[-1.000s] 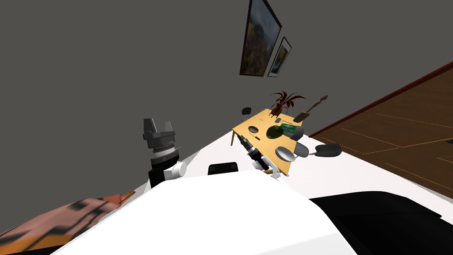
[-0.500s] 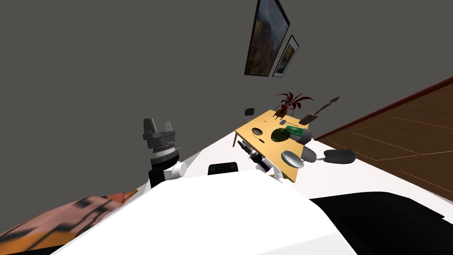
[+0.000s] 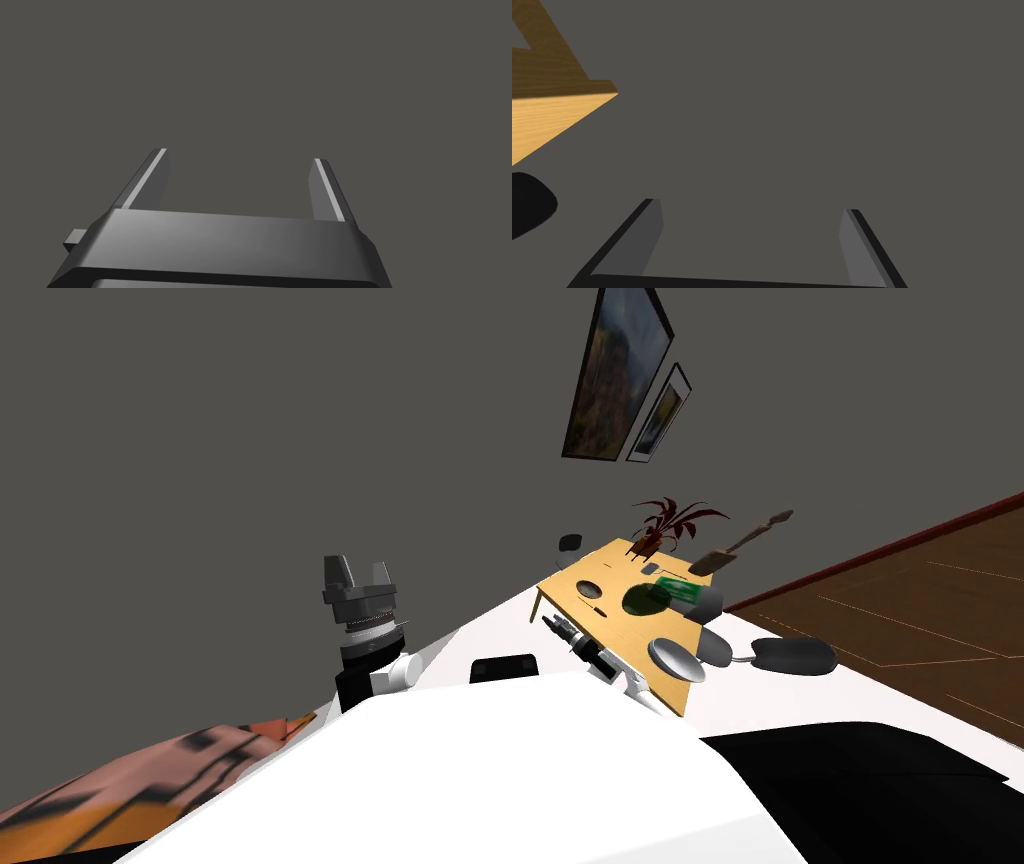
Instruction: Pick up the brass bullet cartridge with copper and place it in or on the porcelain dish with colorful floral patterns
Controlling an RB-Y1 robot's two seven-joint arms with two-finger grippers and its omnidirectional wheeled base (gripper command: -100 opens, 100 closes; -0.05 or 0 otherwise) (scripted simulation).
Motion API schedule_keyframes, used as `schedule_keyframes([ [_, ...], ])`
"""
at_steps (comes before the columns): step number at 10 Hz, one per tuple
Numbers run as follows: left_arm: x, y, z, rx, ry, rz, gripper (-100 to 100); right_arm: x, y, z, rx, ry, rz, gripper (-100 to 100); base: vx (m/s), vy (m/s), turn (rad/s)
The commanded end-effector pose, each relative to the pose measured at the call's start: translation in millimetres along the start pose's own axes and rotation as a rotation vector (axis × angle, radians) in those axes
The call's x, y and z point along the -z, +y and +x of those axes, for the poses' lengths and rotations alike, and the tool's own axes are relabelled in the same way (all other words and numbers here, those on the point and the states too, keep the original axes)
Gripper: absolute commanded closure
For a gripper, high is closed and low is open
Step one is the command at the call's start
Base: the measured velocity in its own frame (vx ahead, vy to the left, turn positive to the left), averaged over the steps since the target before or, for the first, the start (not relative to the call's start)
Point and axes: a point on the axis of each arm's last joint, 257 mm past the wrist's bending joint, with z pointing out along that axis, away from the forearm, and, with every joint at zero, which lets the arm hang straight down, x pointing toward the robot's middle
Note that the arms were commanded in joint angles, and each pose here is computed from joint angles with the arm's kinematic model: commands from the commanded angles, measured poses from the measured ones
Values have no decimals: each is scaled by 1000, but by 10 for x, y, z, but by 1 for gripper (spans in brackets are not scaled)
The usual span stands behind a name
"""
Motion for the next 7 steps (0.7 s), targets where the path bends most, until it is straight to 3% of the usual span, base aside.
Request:
schedule_keyframes([
  [1, 0, 0, 0, 0, 0, 0, 0, 155, -239, 216, 55, 70, 45, -100, 57, 30, 110],
  [2, 0, 0, 0, 0, 0, 0, 0, 306, -478, 377, 105, 135, 88, -100, 118, 89, 154],
  [4, 0, 0, 0, 0, 0, 0, 0, 401, -640, 465, 103, 157, 123, -100, 76, 49, 15],
  [7, 0, 0, 0, 0, 0, 0, 0, 819, -1148, 712, 205, 290, 214, -100, 65, 34, 89],
])
